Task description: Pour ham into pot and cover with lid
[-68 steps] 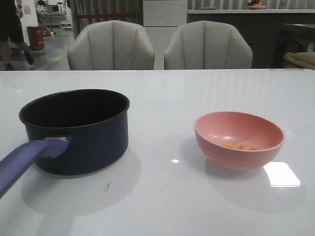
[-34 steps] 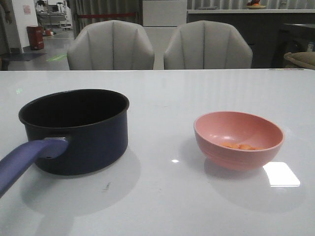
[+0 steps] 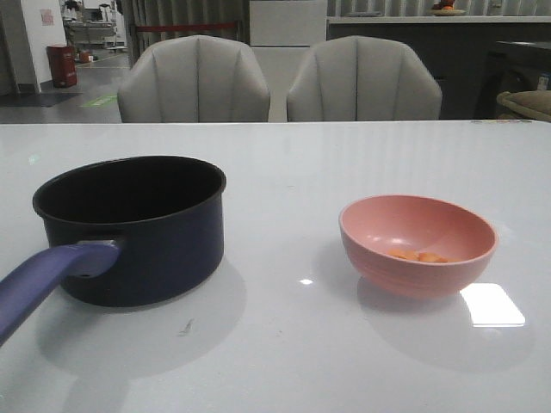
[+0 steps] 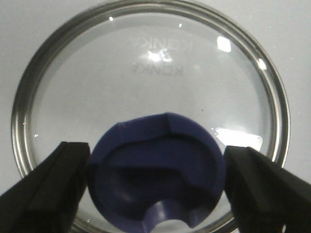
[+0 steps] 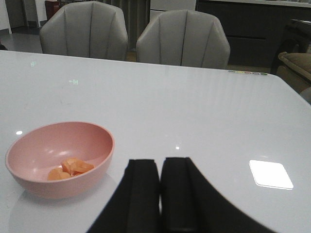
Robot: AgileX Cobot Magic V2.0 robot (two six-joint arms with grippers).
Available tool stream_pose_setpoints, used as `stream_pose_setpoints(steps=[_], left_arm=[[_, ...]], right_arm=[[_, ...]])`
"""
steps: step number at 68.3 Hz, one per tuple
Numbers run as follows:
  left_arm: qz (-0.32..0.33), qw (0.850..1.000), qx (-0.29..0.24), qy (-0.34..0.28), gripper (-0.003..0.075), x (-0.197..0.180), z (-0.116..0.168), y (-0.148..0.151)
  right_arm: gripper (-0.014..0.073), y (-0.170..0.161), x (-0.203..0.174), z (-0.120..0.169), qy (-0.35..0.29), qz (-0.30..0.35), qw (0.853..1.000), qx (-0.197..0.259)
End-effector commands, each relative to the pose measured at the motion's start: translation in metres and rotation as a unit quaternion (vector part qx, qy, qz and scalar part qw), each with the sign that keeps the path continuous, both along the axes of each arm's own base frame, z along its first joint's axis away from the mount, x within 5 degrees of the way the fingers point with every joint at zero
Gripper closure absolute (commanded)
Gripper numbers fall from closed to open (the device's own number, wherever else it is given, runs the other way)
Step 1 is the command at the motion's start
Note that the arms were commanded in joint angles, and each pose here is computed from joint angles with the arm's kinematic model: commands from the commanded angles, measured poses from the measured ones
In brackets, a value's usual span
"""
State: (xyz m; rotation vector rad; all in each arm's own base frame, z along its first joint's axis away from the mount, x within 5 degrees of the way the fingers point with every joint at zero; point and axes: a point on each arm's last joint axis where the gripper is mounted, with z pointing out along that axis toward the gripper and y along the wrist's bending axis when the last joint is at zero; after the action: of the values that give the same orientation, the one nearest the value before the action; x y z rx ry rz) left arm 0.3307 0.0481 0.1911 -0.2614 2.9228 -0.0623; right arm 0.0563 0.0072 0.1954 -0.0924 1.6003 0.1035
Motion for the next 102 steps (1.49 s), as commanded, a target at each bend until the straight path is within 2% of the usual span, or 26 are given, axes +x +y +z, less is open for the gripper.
stream_pose_setpoints(steps=[1, 12, 28, 33, 42, 48, 56, 64, 67, 74, 79, 90, 102], left_arm=[[-0.006, 0.999, 0.001, -0.04, 0.0114, 0.007, 0.028, -0.005], [-0.03, 0.998, 0.007, -0.056, 0.0114, 0.015, 0.062, -0.015], [-0.043, 0.987, 0.018, -0.153, 0.0115, -0.005, 0.121, -0.027], [-0.051, 0.98, 0.019, -0.193, 0.0115, -0.016, 0.142, -0.034], [-0.079, 0.957, 0.02, -0.277, 0.0115, -0.05, 0.179, -0.054], [-0.097, 0.943, 0.017, -0.318, 0.0115, -0.072, 0.191, -0.065], [-0.115, 0.928, 0.012, -0.354, 0.0115, -0.102, 0.195, -0.074], [-0.13, 0.906, 0.005, -0.404, 0.0115, -0.133, 0.197, -0.08], [-0.136, 0.89, 0.001, -0.435, 0.0115, -0.15, 0.2, -0.081], [-0.144, 0.866, -0.011, -0.478, 0.0115, -0.177, 0.196, -0.083], [-0.143, 0.845, -0.042, -0.514, 0.0115, -0.202, 0.193, -0.083], [-0.148, 0.826, -0.066, -0.54, 0.0115, -0.241, 0.17, -0.079], [-0.152, 0.797, -0.066, -0.58, 0.0115, -0.276, 0.141, -0.07]], right_arm=[[0.0425, -0.001, -0.002, 0.01, -0.051, -0.004, 0.999, 0.0], [0.0425, -0.001, -0.002, 0.01, -0.051, -0.004, 0.999, 0.0], [0.0425, -0.001, -0.002, 0.01, -0.051, -0.004, 0.999, 0.0], [0.0425, -0.001, -0.002, 0.01, -0.051, -0.004, 0.999, 0.0], [0.0425, -0.001, -0.002, 0.01, -0.051, -0.004, 0.999, 0.0], [0.0425, -0.001, -0.002, 0.01, -0.051, -0.004, 0.999, 0.0], [0.0425, -0.001, -0.002, 0.01, -0.051, -0.004, 0.999, 0.0], [0.0425, -0.001, -0.002, 0.01, -0.051, -0.004, 0.999, 0.0], [0.0425, -0.001, -0.002, 0.01, -0.051, -0.004, 0.999, 0.0], [0.0425, -0.001, -0.002, 0.01, -0.051, -0.004, 0.999, 0.0], [0.0425, -0.001, -0.002, 0.01, -0.051, -0.004, 0.999, 0.0], [0.0425, -0.001, -0.002, 0.01, -0.051, -0.004, 0.999, 0.0], [0.0425, -0.001, -0.002, 0.01, -0.051, -0.004, 0.999, 0.0]])
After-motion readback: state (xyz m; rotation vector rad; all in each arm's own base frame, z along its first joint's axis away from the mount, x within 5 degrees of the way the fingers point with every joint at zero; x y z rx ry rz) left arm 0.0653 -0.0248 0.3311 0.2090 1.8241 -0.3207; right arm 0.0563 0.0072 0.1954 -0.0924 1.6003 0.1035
